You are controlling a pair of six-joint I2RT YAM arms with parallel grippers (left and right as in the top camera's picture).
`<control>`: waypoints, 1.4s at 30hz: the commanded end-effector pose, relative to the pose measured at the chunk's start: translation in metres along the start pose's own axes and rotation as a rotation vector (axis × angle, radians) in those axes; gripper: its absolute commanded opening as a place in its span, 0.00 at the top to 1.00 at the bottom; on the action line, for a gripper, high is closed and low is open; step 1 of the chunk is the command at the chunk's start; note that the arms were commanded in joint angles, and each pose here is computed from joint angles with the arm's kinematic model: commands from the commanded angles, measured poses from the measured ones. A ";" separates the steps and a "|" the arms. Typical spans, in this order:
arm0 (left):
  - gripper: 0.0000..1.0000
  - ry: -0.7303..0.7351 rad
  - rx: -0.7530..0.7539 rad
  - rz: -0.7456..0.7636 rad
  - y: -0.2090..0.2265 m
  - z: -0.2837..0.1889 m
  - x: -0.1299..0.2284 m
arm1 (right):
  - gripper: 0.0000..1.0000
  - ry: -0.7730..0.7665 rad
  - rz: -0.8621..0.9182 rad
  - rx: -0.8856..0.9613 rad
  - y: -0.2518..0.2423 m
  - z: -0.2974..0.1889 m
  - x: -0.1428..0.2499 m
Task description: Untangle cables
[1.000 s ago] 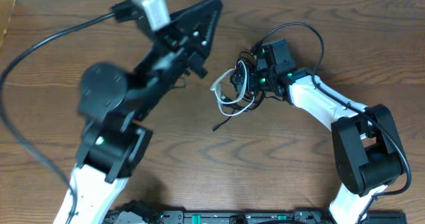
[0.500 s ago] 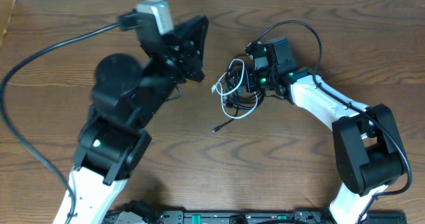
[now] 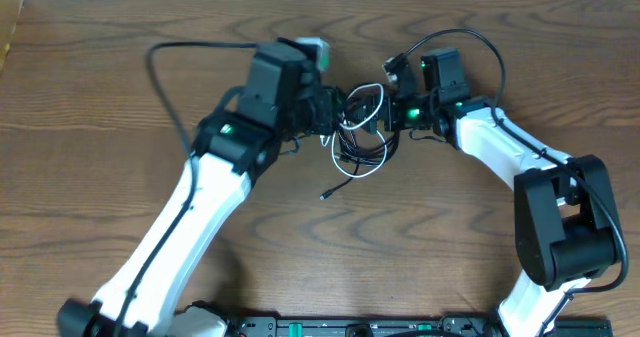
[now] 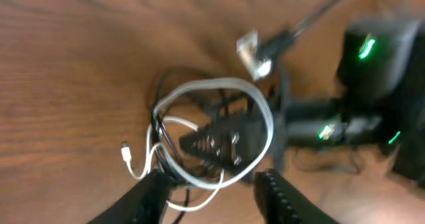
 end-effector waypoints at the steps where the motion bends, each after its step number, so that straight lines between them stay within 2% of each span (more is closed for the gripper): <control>1: 0.44 0.100 0.106 0.150 -0.003 0.023 0.009 | 0.01 -0.005 0.041 -0.063 0.007 -0.010 -0.004; 7: 0.41 0.232 0.091 0.201 0.013 0.060 0.029 | 0.01 -0.006 0.042 -0.062 0.006 -0.010 -0.004; 15: 0.39 0.304 0.043 0.231 0.027 0.085 0.042 | 0.01 -0.009 0.033 -0.114 0.003 -0.018 -0.007; 21: 0.36 0.295 -0.046 0.230 0.037 0.092 0.042 | 0.01 -0.021 0.070 -0.126 -0.008 -0.030 -0.010; 28: 0.34 0.185 -0.130 0.125 0.044 0.099 0.031 | 0.01 -0.001 0.068 -0.217 -0.002 -0.034 -0.010; 31: 0.33 0.164 -0.096 0.070 0.041 0.102 0.029 | 0.01 0.004 0.091 -0.226 -0.002 -0.034 -0.010; 34: 0.32 0.176 -0.038 0.072 0.037 0.106 0.030 | 0.01 0.005 0.093 -0.253 -0.001 -0.037 -0.011; 40: 0.32 0.196 -0.024 0.068 0.041 0.121 0.036 | 0.01 0.011 0.092 -0.335 0.005 -0.041 -0.013; 42: 0.32 0.193 0.042 0.067 0.035 0.124 0.035 | 0.01 0.009 0.100 -0.347 0.004 -0.044 -0.014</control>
Point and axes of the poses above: each gripper's point midway between its finger pads, its own z axis out along the fingers, its own y axis along the line the jaws close on, x = y × z, the point moved 8 cm from there along -z, back along the fingers
